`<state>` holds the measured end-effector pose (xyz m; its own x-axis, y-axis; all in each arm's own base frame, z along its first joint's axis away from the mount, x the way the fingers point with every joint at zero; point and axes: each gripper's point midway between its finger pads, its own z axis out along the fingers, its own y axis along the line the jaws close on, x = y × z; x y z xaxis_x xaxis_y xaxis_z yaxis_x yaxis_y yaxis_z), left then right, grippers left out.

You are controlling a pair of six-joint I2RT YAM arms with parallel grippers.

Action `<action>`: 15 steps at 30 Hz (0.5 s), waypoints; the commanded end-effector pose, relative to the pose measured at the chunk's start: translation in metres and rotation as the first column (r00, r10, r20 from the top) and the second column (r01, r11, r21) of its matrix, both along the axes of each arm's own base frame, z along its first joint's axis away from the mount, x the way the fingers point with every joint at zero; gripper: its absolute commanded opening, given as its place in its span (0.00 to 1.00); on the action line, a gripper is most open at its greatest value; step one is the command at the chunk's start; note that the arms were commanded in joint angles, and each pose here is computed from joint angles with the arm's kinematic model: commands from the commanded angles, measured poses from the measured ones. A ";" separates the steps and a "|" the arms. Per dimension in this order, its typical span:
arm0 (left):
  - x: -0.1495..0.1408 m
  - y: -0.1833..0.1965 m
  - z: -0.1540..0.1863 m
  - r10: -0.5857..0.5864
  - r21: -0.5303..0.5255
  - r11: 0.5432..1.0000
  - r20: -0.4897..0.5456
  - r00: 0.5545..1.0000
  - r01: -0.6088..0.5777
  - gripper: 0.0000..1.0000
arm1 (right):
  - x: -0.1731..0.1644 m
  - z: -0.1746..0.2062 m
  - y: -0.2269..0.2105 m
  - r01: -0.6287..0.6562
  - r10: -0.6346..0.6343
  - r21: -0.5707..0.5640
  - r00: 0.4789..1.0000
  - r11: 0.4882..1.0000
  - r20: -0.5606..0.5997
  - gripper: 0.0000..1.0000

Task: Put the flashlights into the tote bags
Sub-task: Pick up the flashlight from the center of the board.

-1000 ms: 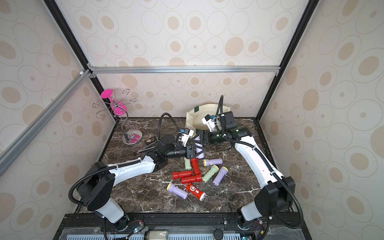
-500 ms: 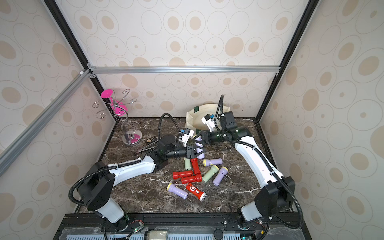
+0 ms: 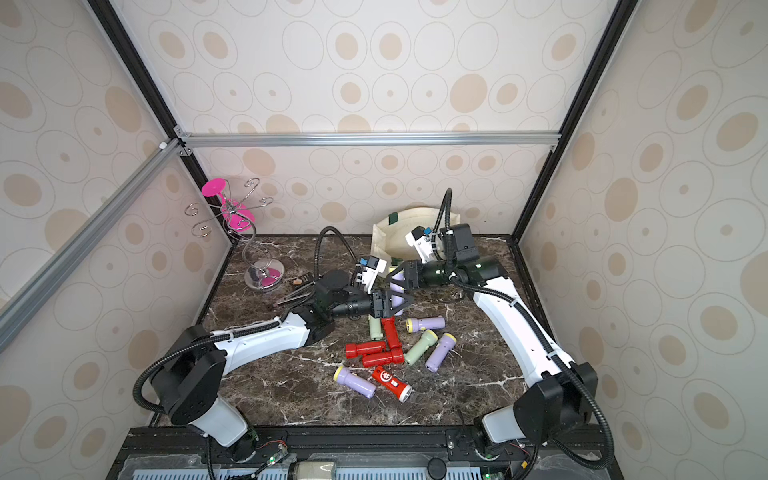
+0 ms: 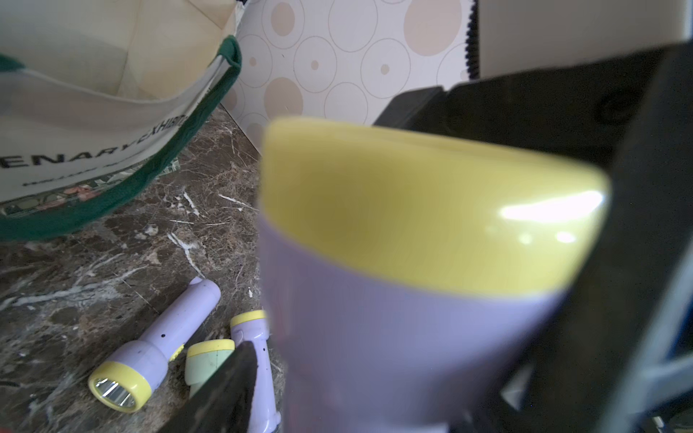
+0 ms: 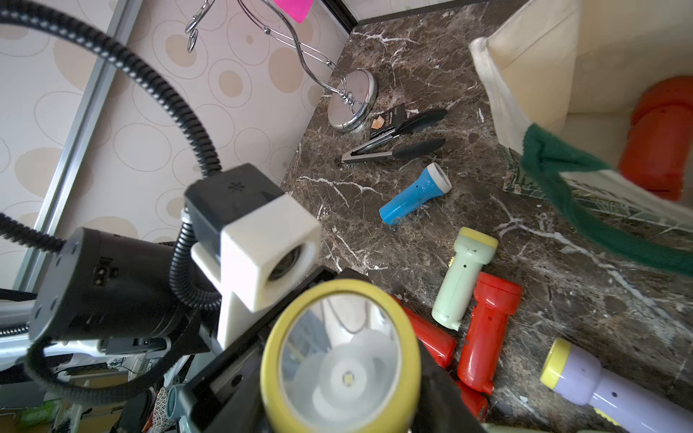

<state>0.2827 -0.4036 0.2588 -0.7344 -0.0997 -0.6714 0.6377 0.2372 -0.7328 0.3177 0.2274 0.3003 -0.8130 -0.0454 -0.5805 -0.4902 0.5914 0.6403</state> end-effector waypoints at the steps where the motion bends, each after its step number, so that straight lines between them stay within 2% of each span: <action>1: -0.004 0.007 0.017 0.031 -0.028 0.999 0.050 0.998 -0.029 0.87 | 0.001 0.011 -0.010 0.043 -0.040 -0.045 0.997 0.998 0.073 0.00; 5: -0.006 0.015 0.011 0.062 -0.015 0.998 0.049 0.997 -0.061 0.93 | 0.010 0.012 -0.025 0.120 -0.107 -0.128 0.989 0.985 0.103 0.00; 10: -0.002 0.026 0.001 0.115 0.039 0.992 0.050 0.992 -0.117 0.95 | 0.028 0.015 -0.040 0.208 -0.184 -0.209 0.975 0.956 0.127 0.00; 15: 0.010 0.042 -0.009 0.207 0.125 0.969 0.076 0.975 -0.215 0.95 | 0.056 0.030 -0.049 0.267 -0.212 -0.267 0.953 0.926 0.217 0.00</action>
<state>0.2844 -0.3735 0.2485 -0.7049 -0.1485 -0.6936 0.6073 0.3790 -0.6983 0.3561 0.1912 0.3237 -0.7401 -0.0274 -0.6720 -0.4181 0.8014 0.4278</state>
